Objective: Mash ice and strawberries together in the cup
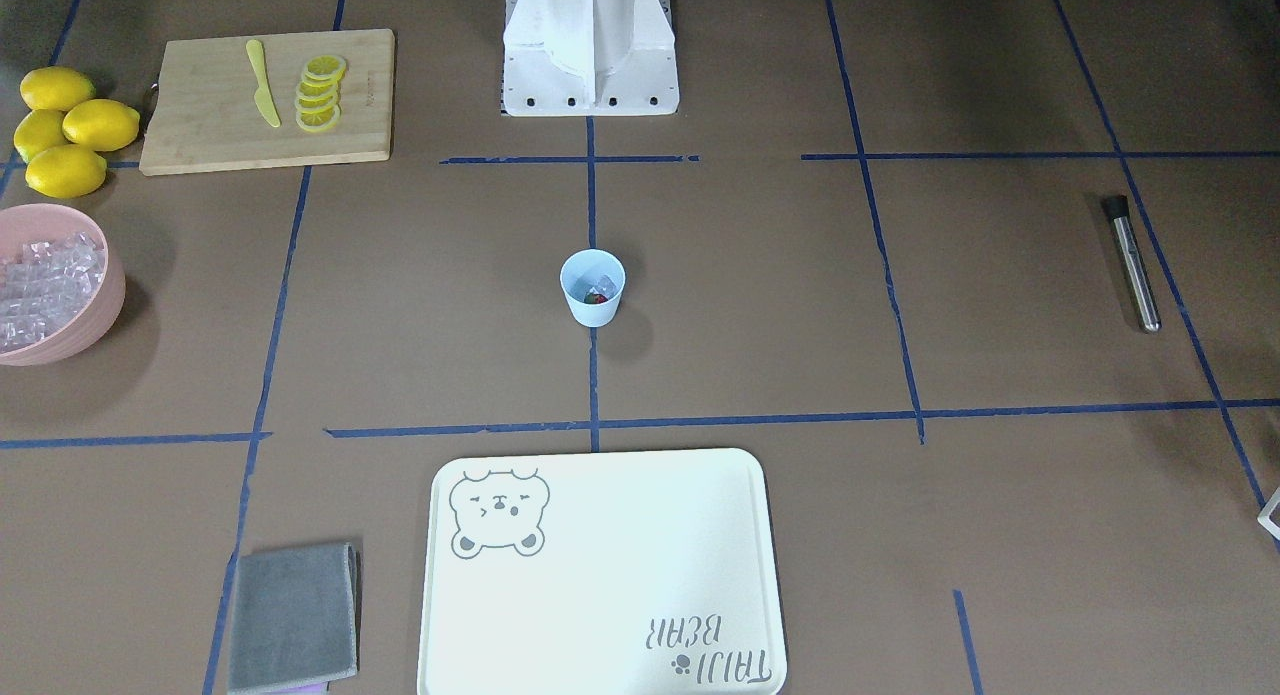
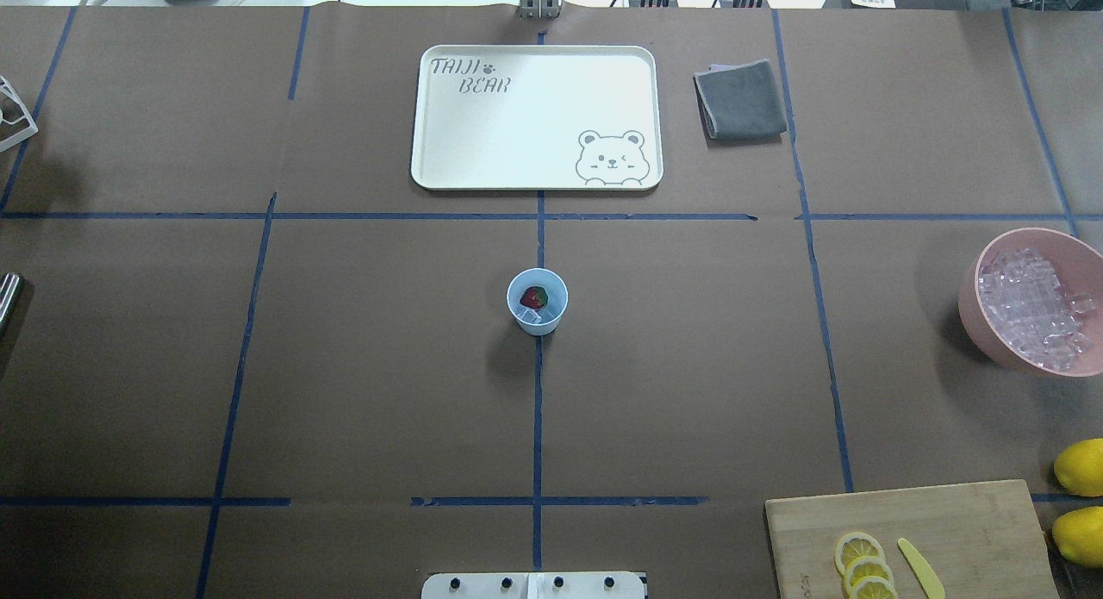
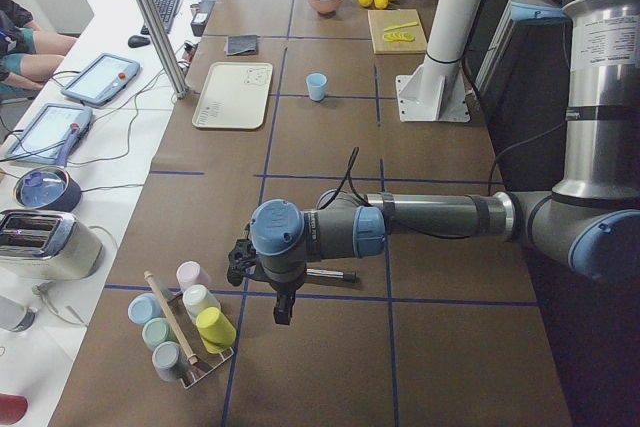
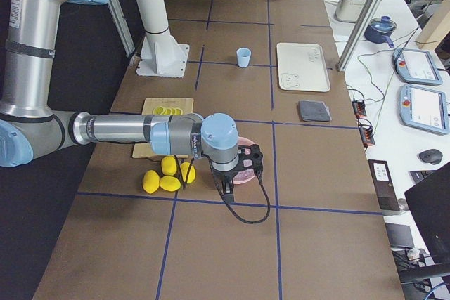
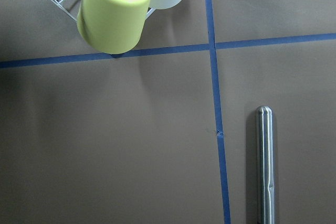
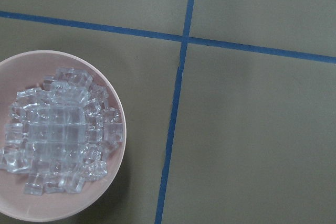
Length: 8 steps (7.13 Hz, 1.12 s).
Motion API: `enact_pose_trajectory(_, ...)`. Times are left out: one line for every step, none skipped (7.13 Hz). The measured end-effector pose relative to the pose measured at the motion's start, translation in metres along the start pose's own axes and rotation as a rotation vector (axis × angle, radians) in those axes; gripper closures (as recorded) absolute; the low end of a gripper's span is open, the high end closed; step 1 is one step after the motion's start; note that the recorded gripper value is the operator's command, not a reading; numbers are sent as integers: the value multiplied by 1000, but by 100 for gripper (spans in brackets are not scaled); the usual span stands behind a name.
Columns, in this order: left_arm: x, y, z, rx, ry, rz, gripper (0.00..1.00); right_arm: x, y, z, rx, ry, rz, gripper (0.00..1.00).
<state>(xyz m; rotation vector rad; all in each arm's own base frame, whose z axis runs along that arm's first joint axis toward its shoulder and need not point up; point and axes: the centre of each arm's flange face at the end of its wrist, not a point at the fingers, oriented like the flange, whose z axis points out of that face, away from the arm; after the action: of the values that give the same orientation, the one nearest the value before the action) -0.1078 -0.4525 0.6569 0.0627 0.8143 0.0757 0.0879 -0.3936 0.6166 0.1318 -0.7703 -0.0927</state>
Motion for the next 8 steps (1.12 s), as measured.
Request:
enact_pose_trajectory(1, -1, -1, 3, 1, 3, 0, -1, -1, 0, -1, 1, 2, 1)
enact_pose_trajectory(1, -2, -2, 5, -1, 6, 0, -2, -2, 1, -3, 1, 3, 1)
enact_pose_trajectory(3, -4, -4, 8, -3, 8, 0, -2, -2, 1, -4, 1, 4, 1)
enact_pose_trajectory(3, -5, -5, 10, -2, 8, 0, -2, -2, 2, -3, 1, 4, 1)
enact_pose_trajectory(-1, -3, -1, 3, 0, -2, 0, -2, -2, 2, -4, 1, 4, 1)
enact_pose_trajectory(-8, 2, 7, -12, 2, -16, 0, -3, -3, 2, -3, 1, 3, 1)
enact_pose_trajectory(-11, 2, 10, -17, 2, -21, 0, -3, -3, 2, -4, 1, 2, 1)
enact_pose_trajectory(-11, 3, 10, -18, 1, -19, 0, -3, -3, 2, -5, 2, 1, 1)
